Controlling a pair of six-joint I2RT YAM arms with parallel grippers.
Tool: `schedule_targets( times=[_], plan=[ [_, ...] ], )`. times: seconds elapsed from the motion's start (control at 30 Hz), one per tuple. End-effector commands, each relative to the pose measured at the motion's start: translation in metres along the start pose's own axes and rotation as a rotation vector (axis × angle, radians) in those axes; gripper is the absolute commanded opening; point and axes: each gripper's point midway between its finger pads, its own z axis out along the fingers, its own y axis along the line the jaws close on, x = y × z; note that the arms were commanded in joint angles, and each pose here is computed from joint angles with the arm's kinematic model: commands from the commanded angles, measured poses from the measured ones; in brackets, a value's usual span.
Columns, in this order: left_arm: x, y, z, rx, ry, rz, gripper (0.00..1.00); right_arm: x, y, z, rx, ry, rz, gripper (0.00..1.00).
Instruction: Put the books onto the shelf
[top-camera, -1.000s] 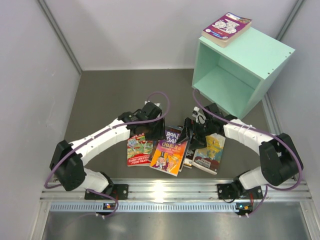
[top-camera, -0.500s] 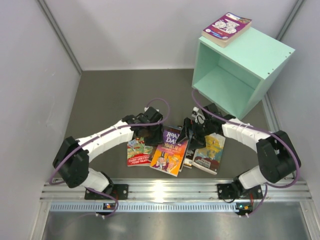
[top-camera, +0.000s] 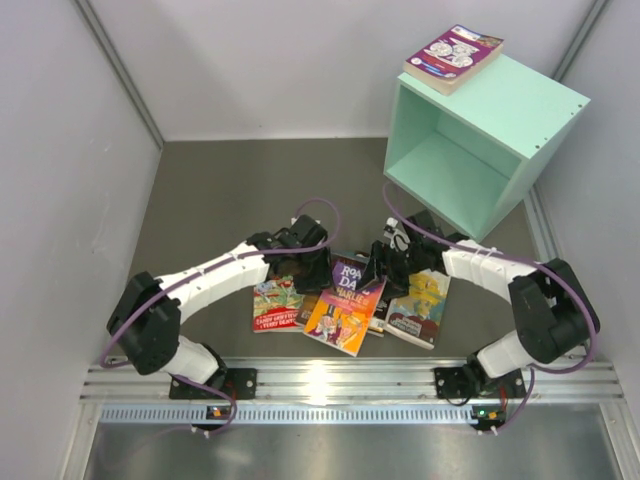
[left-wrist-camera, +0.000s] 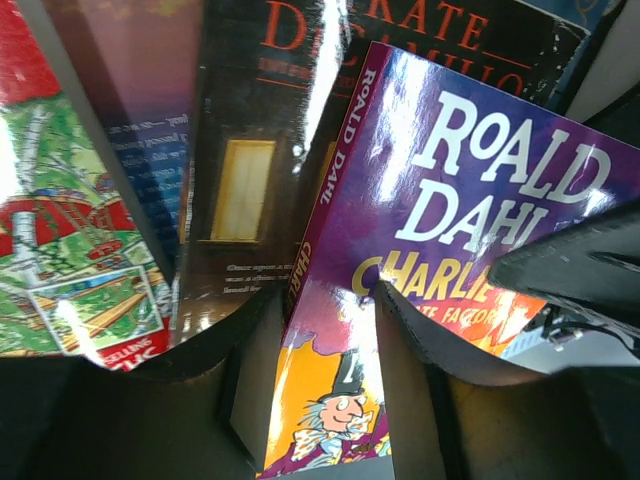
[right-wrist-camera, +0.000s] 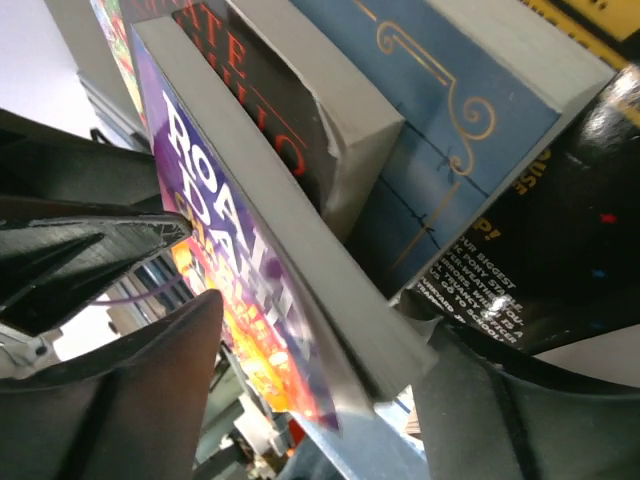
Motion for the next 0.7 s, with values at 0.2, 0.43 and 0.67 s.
schedule_targets(
  times=[0.2, 0.43, 0.67],
  plan=[
    [0.004, -0.030, 0.011, 0.104, 0.022, -0.017, 0.45, 0.009, 0.016, -0.001, -0.073, 0.002, -0.062, 0.36],
    [0.002, -0.029, 0.009, 0.097, 0.011, -0.008, 0.45, 0.025, 0.013, -0.020, -0.020, 0.032, -0.088, 0.21],
    [-0.016, -0.034, 0.004, 0.062, -0.020, 0.041, 0.45, 0.031, 0.020, -0.051, 0.072, 0.056, -0.195, 0.00]
  ],
)
